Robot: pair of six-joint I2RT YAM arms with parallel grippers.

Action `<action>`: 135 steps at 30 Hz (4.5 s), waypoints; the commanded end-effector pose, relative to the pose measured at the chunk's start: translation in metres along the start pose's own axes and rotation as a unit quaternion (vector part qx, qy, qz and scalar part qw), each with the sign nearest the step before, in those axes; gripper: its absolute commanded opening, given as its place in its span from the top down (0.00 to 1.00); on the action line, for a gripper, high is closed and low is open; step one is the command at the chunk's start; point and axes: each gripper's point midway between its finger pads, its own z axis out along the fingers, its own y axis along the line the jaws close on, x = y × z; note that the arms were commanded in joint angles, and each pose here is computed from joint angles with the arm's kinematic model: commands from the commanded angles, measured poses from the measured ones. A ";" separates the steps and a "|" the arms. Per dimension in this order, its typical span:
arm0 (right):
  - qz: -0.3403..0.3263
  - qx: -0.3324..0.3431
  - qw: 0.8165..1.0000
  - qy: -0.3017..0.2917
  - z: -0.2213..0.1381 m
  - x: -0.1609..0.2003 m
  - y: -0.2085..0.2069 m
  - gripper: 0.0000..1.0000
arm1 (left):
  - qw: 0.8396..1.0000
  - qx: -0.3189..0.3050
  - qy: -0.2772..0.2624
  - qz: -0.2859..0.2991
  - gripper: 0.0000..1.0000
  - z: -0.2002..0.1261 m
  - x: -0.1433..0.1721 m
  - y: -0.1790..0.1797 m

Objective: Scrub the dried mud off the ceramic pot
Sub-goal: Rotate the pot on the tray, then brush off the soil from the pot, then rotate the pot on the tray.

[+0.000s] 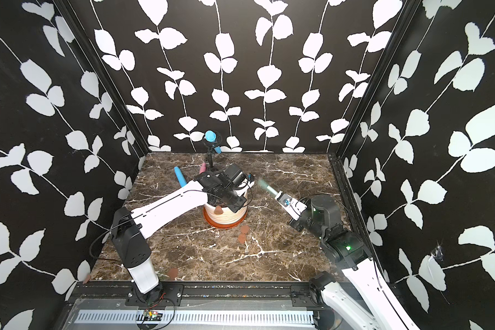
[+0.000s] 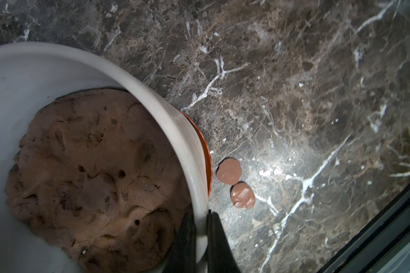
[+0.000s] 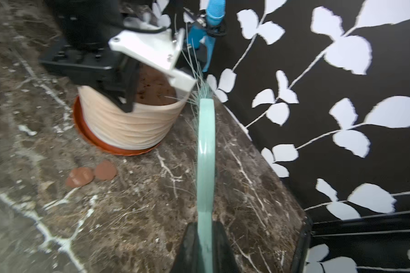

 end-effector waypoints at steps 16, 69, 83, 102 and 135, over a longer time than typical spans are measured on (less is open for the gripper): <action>0.016 -0.176 0.982 -0.062 -0.001 -0.029 0.052 1.00 | 0.946 0.051 -0.189 -0.258 0.39 -0.066 -0.069 0.004; -0.095 -0.325 0.936 -0.095 0.033 -0.106 0.076 1.00 | 0.942 -0.143 -0.183 -0.243 0.02 -0.103 0.136 0.161; 0.000 0.059 0.990 -0.127 -0.026 -0.067 -0.011 1.00 | 0.938 0.181 -0.285 0.075 0.02 -0.119 0.042 0.042; -0.022 0.035 0.995 -0.096 -0.028 -0.045 0.005 1.00 | 0.970 0.149 -0.031 0.188 0.59 -0.022 0.066 0.023; -0.021 -0.007 1.000 -0.014 0.010 0.019 0.036 1.00 | 0.967 -0.003 -0.160 -0.196 0.81 0.024 -0.079 0.000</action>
